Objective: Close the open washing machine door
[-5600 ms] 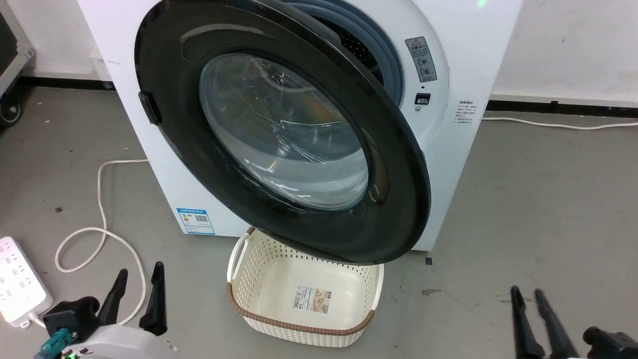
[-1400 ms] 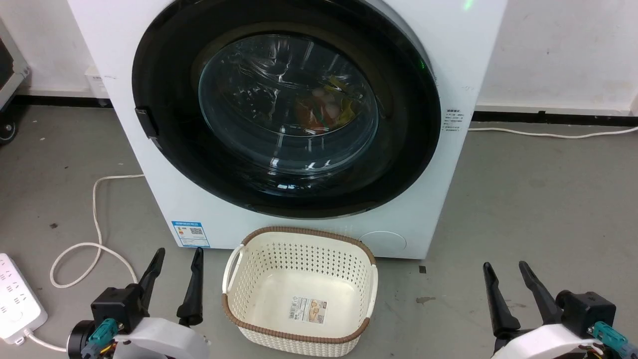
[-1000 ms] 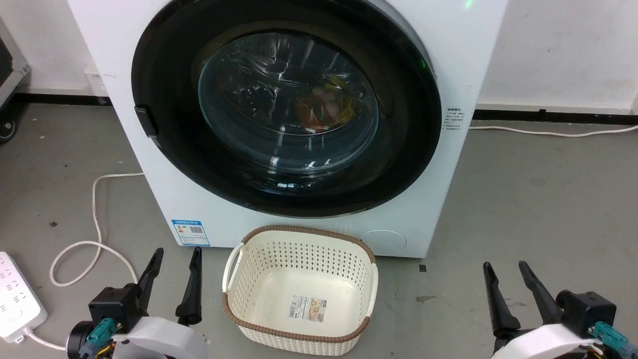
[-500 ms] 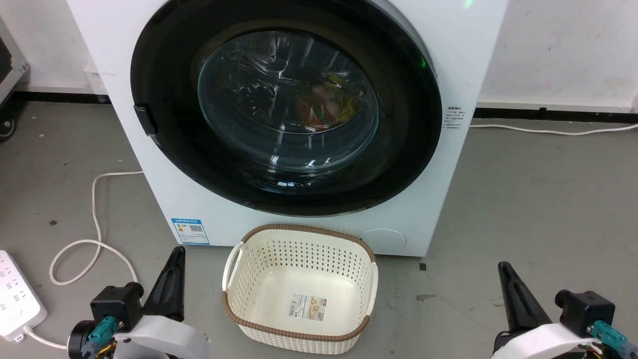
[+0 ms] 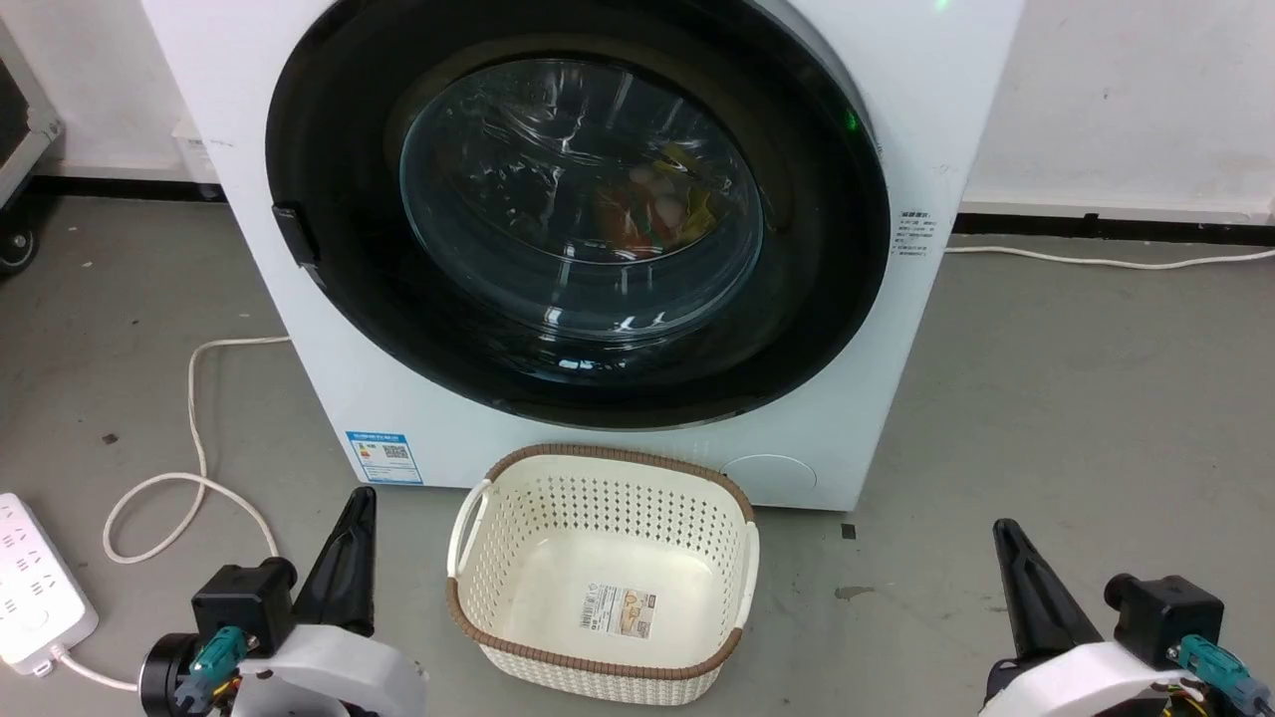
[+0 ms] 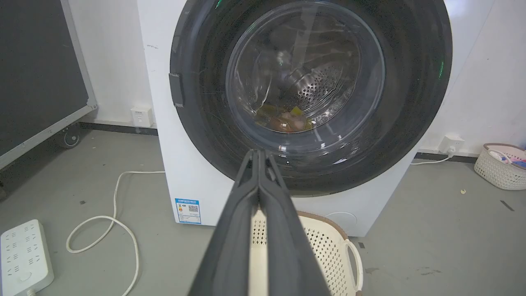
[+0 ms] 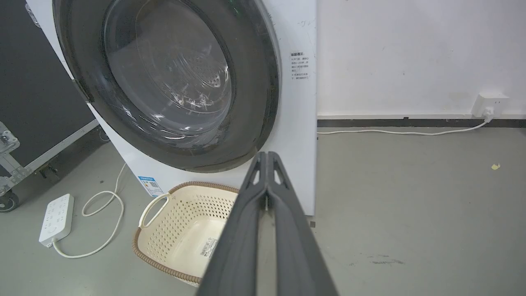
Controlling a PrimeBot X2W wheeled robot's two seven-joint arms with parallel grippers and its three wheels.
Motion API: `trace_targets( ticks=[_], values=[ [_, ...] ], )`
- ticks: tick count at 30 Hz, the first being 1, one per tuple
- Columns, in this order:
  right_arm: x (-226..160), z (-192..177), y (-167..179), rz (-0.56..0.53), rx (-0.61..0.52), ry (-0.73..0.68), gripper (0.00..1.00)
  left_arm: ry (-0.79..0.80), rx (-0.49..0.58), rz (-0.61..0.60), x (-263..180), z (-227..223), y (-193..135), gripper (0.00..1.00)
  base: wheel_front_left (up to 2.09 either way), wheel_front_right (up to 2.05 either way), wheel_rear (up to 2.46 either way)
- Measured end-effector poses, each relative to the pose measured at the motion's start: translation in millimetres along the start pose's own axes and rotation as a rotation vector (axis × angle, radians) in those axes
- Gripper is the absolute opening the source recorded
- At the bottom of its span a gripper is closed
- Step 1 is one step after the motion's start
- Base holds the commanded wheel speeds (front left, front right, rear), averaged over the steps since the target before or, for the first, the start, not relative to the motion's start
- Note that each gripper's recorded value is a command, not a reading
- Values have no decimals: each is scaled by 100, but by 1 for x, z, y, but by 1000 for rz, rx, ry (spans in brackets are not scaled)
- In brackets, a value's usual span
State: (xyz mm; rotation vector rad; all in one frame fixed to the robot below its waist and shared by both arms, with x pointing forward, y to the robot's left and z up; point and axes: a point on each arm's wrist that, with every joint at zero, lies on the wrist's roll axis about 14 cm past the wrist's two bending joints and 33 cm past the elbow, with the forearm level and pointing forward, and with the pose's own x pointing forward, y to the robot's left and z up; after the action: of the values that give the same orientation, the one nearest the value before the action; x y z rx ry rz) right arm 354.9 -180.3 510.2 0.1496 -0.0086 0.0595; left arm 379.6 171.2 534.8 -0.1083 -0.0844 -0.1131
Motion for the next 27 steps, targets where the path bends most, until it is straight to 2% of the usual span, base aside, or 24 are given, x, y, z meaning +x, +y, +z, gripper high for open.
trace_targets(
  ticks=[27],
  values=[
    [4,2,6,22,-50,11,0,10,38,20,1,1,-1,0,0,0,0]
  ],
)
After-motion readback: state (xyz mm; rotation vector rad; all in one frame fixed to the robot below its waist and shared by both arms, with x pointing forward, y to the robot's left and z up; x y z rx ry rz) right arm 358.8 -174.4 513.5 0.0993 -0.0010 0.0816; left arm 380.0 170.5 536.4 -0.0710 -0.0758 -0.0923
